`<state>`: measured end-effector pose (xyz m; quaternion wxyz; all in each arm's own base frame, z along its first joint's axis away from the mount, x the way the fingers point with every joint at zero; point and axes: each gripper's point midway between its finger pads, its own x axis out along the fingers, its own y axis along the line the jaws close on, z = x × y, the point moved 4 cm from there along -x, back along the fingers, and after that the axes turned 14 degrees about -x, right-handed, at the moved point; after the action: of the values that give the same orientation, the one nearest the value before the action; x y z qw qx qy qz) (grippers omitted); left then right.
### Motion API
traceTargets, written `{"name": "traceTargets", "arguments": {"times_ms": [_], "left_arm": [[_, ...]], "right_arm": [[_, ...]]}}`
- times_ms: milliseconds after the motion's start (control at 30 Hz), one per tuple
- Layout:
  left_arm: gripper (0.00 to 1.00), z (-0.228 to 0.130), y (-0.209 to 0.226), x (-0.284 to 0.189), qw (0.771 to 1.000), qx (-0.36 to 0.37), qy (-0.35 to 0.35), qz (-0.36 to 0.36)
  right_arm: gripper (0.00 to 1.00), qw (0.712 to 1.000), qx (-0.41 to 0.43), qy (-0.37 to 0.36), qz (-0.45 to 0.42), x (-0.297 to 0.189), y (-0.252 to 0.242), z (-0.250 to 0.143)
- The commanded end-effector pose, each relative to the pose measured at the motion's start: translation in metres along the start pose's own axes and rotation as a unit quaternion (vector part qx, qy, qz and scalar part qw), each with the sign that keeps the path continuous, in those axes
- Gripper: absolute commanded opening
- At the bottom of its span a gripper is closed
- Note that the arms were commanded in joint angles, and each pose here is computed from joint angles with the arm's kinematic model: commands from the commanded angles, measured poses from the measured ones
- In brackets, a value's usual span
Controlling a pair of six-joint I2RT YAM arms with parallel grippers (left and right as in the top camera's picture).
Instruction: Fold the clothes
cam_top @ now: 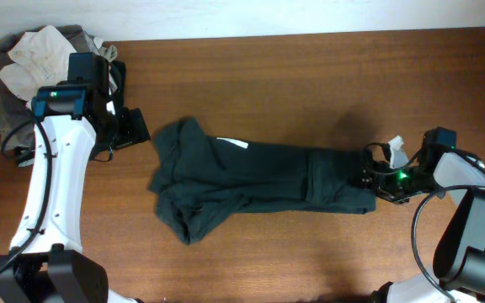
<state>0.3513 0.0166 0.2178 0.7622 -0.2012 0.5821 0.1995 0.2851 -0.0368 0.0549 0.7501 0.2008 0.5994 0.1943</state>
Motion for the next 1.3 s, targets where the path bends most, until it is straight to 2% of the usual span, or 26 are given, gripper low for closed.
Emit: {"name": "traceTargets", "arguments": {"times_ms": [0, 67, 133, 167, 233, 433, 633, 767, 967, 1100, 1267], "left_arm": [[0.94, 0.0, 0.002, 0.004, 1.0, 0.002, 0.005, 0.005], [0.94, 0.0, 0.002, 0.004, 1.0, 0.002, 0.004, 0.005], [0.94, 0.0, 0.002, 0.004, 1.0, 0.002, 0.004, 0.005], [0.94, 0.0, 0.002, 0.004, 1.0, 0.002, 0.004, 0.005], [0.94, 0.0, 0.002, 0.004, 1.0, 0.002, 0.004, 0.005], [0.94, 0.0, 0.002, 0.004, 1.0, 0.002, 0.004, 0.005], [0.94, 0.0, 0.002, 0.004, 1.0, 0.002, 0.004, 0.005], [0.94, 0.0, 0.002, 0.004, 1.0, 0.002, 0.004, 0.005], [0.94, 0.001, 0.001, 0.004, 1.0, 0.001, 0.002, 0.003], [0.94, 0.001, 0.001, 0.004, 1.0, 0.001, 0.001, 0.003], [0.94, 0.001, 0.001, 0.004, 1.0, 0.001, 0.002, 0.004]], "right_arm": [[0.37, 1.0, -0.002, -0.004, 0.022, 0.004, 0.006, 0.0], [0.29, 1.0, -0.002, -0.004, 0.022, 0.004, 0.006, 0.0], [0.14, 1.0, 0.0, -0.004, 0.022, 0.004, 0.006, 0.0], [0.04, 1.0, 0.0, -0.003, 0.022, 0.004, 0.006, 0.0], [0.04, 1.0, 0.015, 0.0, 0.009, 0.004, 0.002, -0.001], [0.04, 0.99, 0.096, 0.025, -0.104, -0.016, -0.02, 0.003], [0.04, 0.978, 0.11, 0.008, -0.176, -0.065, -0.011, 0.022], [0.04, 0.96, 0.109, 0.007, -0.258, -0.084, -0.003, 0.022], [0.04, 0.926, 0.055, 0.024, -0.374, -0.06, 0.033, 0.029], [0.04, 0.932, -0.025, 0.016, -0.362, -0.029, 0.078, 0.038], [0.04, 0.932, -0.08, 0.041, -0.352, 0.007, 0.102, 0.035]]}}
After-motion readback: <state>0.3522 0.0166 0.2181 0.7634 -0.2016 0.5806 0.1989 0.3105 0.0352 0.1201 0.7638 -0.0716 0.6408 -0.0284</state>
